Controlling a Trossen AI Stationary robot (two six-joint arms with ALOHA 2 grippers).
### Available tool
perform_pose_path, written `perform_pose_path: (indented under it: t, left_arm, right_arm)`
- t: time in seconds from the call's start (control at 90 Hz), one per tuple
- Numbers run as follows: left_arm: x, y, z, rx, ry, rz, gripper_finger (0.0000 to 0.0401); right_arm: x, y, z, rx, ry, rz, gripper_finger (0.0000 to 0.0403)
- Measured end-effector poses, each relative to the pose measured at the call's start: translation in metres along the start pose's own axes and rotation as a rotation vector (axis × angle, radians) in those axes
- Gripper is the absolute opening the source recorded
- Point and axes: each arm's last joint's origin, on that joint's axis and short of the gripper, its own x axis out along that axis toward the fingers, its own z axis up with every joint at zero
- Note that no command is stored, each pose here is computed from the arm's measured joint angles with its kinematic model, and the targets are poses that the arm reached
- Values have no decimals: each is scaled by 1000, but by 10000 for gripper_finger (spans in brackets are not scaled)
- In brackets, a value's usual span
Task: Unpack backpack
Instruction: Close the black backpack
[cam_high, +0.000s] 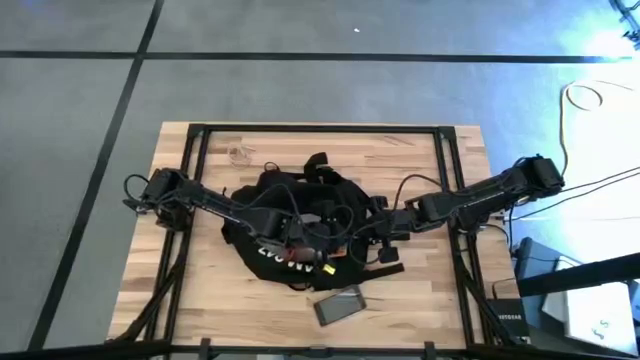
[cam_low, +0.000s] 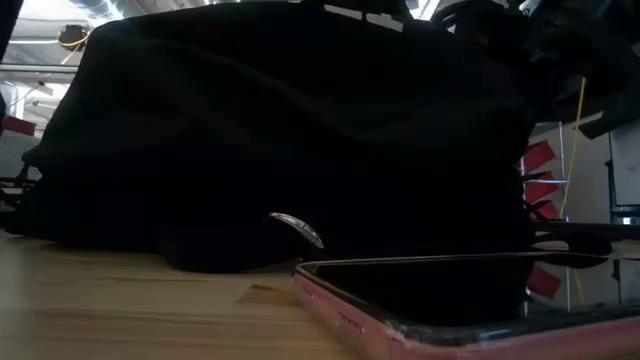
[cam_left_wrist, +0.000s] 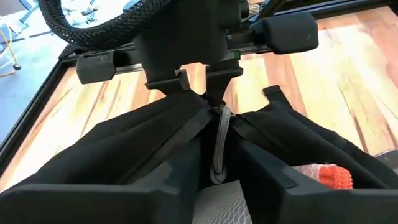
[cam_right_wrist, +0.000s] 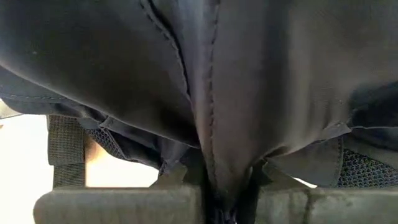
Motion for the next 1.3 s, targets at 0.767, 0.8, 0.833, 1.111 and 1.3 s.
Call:
perform_pose_path:
  t: [0.767,0.8,0.833,1.111,1.3]
  left_arm:
    - [13,8,-10,-48,55,-65,56]
    - [13,8,-9,-50,48,-65,52]
    - [13,8,-8,-54,36,-65,49]
    - [14,8,-7,-28,20,-65,6]
    - [14,8,-7,-26,27,-66,1]
  right_arm:
    - [0,0,0,0,-4,1,23]
    - [0,0,0,0,-4,1,23]
    - [0,0,0,0,-4,1,23]
    - [0,0,0,0,-4,1,23]
    - [0,0,0,0,-4,1,23]
